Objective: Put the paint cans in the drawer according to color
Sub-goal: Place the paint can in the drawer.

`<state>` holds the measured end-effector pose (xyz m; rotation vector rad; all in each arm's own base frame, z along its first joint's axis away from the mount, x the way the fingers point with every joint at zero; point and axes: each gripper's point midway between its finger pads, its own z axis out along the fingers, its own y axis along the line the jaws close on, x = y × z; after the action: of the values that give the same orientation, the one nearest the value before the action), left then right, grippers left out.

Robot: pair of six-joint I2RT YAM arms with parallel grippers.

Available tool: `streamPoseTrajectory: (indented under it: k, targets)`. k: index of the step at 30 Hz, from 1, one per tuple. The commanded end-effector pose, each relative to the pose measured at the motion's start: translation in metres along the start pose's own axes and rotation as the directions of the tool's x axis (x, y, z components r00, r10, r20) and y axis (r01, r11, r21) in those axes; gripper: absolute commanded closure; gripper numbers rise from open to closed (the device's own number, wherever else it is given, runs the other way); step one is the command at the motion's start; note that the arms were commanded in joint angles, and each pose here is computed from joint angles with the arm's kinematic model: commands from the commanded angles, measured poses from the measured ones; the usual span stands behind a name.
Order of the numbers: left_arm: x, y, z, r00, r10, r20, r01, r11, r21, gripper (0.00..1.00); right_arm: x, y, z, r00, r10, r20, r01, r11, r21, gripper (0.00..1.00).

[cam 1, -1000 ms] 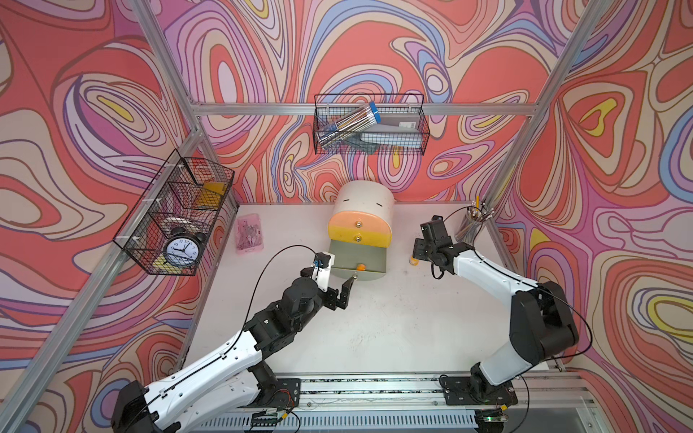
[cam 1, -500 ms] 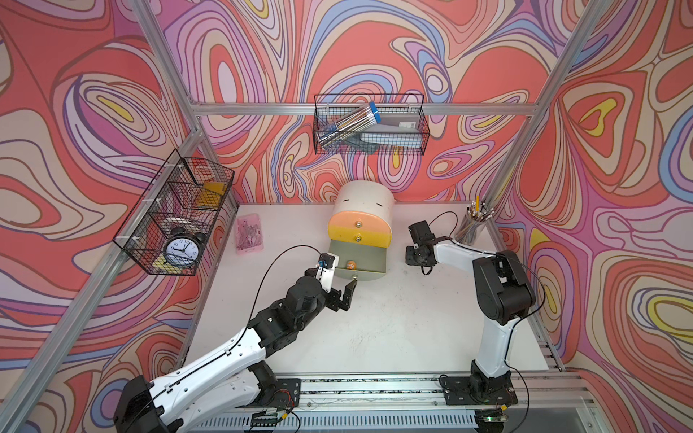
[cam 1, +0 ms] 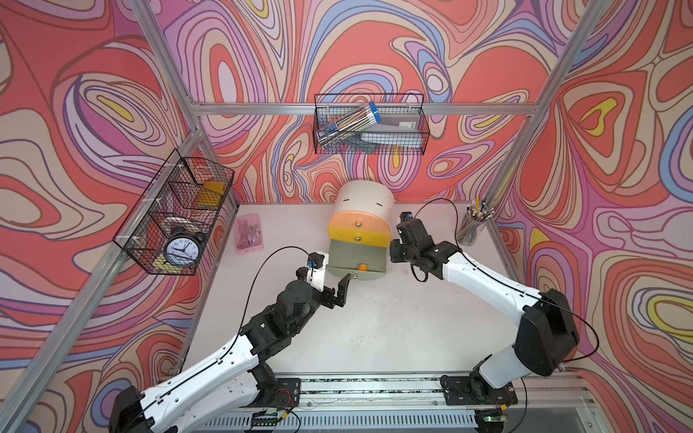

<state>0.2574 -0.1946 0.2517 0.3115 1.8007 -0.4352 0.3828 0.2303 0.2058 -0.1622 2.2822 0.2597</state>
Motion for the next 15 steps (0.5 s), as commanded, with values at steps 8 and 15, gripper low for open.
streamPoseTrajectory:
  k: [8,15]
  targets:
    - [0.018,0.031,0.008,0.996,-0.091,-0.012,0.087,0.977,-0.192,0.01,0.013,0.087,0.048,0.999,-0.026,-0.032,0.021,0.987,-0.158,0.70]
    - [0.057,0.033,0.012,0.985,-0.169,-0.030,0.162,0.972,-0.170,0.06,0.028,0.094,0.072,0.996,-0.049,-0.069,0.039,0.989,-0.142,0.49]
